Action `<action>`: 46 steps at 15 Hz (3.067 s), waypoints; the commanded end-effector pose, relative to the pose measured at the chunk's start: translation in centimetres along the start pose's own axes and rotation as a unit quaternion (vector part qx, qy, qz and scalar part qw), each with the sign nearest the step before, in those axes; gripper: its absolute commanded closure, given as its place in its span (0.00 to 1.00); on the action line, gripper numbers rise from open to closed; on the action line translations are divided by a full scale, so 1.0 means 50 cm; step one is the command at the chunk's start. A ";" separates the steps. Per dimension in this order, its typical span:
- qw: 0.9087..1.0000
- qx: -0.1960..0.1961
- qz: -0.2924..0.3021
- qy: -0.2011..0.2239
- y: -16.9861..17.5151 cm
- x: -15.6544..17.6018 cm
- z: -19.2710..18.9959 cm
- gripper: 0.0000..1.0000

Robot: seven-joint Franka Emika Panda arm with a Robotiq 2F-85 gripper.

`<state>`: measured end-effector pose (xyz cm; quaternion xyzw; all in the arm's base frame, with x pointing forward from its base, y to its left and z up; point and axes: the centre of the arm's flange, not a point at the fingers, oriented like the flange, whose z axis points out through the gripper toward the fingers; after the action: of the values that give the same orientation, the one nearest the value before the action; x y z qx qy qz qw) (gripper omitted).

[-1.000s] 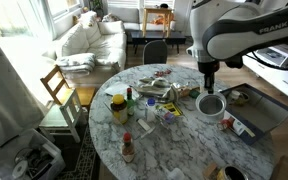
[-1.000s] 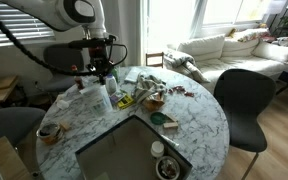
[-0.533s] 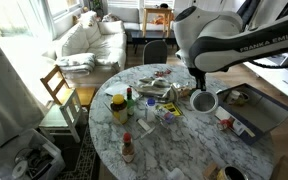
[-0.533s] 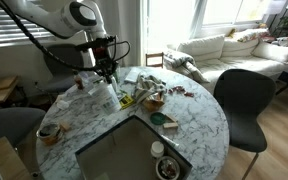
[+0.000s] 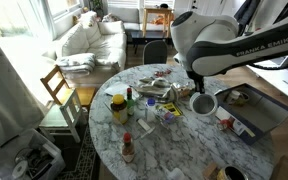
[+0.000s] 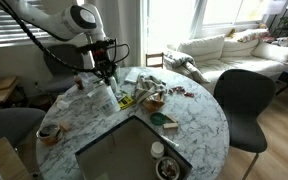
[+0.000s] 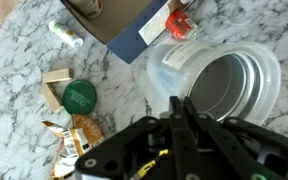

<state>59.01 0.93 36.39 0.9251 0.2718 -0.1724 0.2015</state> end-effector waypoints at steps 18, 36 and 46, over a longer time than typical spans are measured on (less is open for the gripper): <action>0.956 -0.284 0.017 -0.075 -0.207 0.159 0.057 0.99; 0.889 -0.411 -0.038 -0.197 -0.257 0.189 0.121 0.99; 0.865 -0.421 -0.139 -0.235 -0.308 0.208 0.164 0.99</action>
<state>57.20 12.89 22.33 0.6834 0.3475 -0.2517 0.5906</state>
